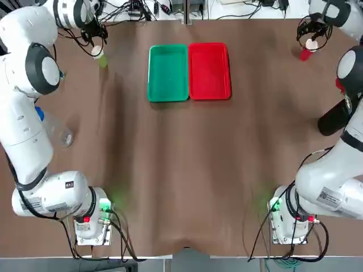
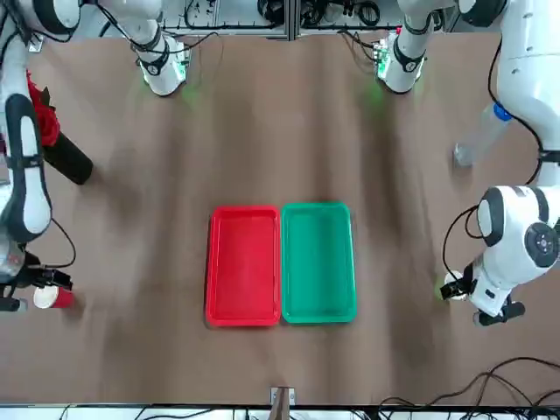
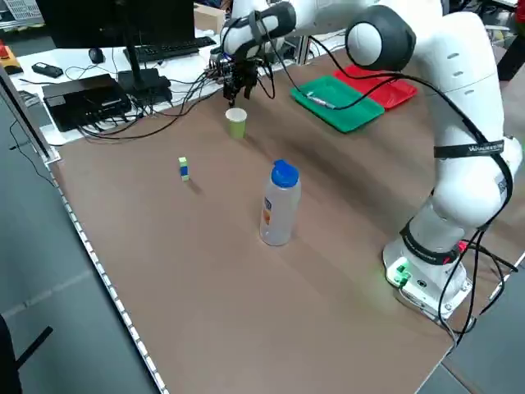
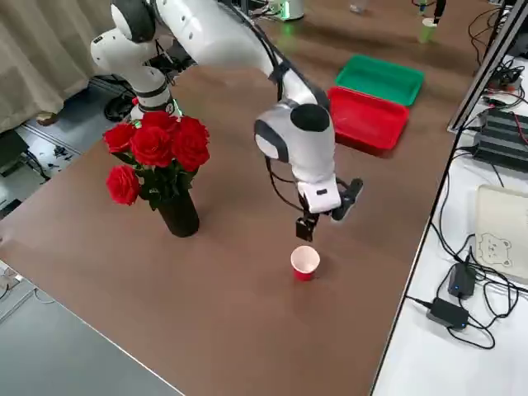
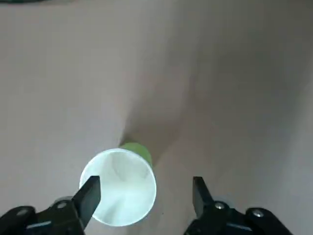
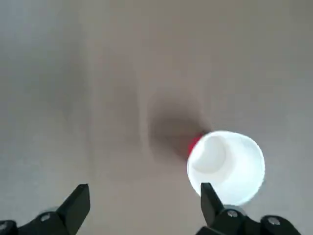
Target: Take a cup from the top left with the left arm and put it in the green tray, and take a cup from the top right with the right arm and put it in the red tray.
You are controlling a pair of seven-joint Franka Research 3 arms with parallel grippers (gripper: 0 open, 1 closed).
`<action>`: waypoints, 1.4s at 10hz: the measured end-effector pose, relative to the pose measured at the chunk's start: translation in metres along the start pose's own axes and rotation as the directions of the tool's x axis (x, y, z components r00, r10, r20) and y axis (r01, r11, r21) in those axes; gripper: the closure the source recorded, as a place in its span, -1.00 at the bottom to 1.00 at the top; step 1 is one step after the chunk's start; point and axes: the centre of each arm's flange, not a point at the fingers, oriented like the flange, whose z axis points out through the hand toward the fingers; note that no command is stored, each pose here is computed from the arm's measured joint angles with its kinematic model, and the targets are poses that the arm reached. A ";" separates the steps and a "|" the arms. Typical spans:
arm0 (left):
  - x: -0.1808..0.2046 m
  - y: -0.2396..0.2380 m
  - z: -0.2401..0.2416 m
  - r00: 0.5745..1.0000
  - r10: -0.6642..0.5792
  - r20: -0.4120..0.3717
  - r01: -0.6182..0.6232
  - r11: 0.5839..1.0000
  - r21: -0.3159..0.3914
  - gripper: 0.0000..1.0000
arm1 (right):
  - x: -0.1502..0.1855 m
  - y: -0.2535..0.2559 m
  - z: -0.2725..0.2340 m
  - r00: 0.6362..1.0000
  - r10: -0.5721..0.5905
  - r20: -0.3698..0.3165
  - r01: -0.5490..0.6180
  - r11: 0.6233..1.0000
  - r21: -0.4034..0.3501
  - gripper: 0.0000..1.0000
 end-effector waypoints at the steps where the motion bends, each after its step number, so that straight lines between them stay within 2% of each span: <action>1: -0.002 0.000 0.004 1.000 -0.003 0.013 0.003 1.000 0.003 -0.63 | 0.000 0.000 0.012 1.000 -0.007 -0.016 0.007 1.000 -0.003 -1.00; 4: -0.010 0.000 0.019 0.999 -0.003 0.045 0.003 1.000 0.009 -0.31 | 0.001 0.009 0.027 0.997 -0.069 -0.034 0.069 0.998 -0.013 -0.98; 5: -0.010 -0.001 0.023 0.999 -0.004 0.050 0.003 1.000 0.011 -0.13 | 0.000 0.016 0.030 0.995 -0.091 -0.038 0.091 0.996 -0.017 -0.96; 6: -0.011 -0.002 0.027 0.998 -0.005 0.055 0.004 1.000 0.012 -0.03 | -0.002 0.023 0.032 0.994 -0.105 -0.036 0.105 0.994 -0.019 -0.91; 7: -0.011 -0.003 0.030 0.998 -0.002 0.059 0.001 1.000 0.017 0.31 | -0.005 0.031 0.035 0.994 -0.106 -0.032 0.106 0.994 -0.020 -0.88; 8: -0.013 -0.003 0.036 0.998 0.013 0.064 -0.015 0.999 0.035 0.60 | -0.007 0.035 0.038 0.994 -0.105 -0.029 0.105 0.994 -0.020 -0.74; 10: -0.016 -0.004 0.053 0.996 0.035 0.080 -0.040 0.997 0.066 0.70 | -0.008 0.037 0.042 0.994 -0.104 -0.024 0.103 0.995 -0.018 -0.08; 12: -0.011 -0.005 0.045 0.998 0.032 0.062 -0.036 0.997 0.065 0.94 | -0.010 0.036 0.047 0.994 -0.105 -0.016 0.104 0.994 -0.015 0.21; 13: -0.006 -0.005 0.034 0.999 0.028 0.046 -0.031 0.997 0.065 0.96 | -0.011 0.036 0.049 0.994 -0.106 -0.011 0.106 0.994 -0.013 0.59; 14: -0.003 -0.004 0.016 0.999 0.022 0.045 -0.025 0.997 0.070 0.96 | -0.011 0.037 0.048 0.994 -0.113 -0.011 0.113 0.993 -0.016 0.87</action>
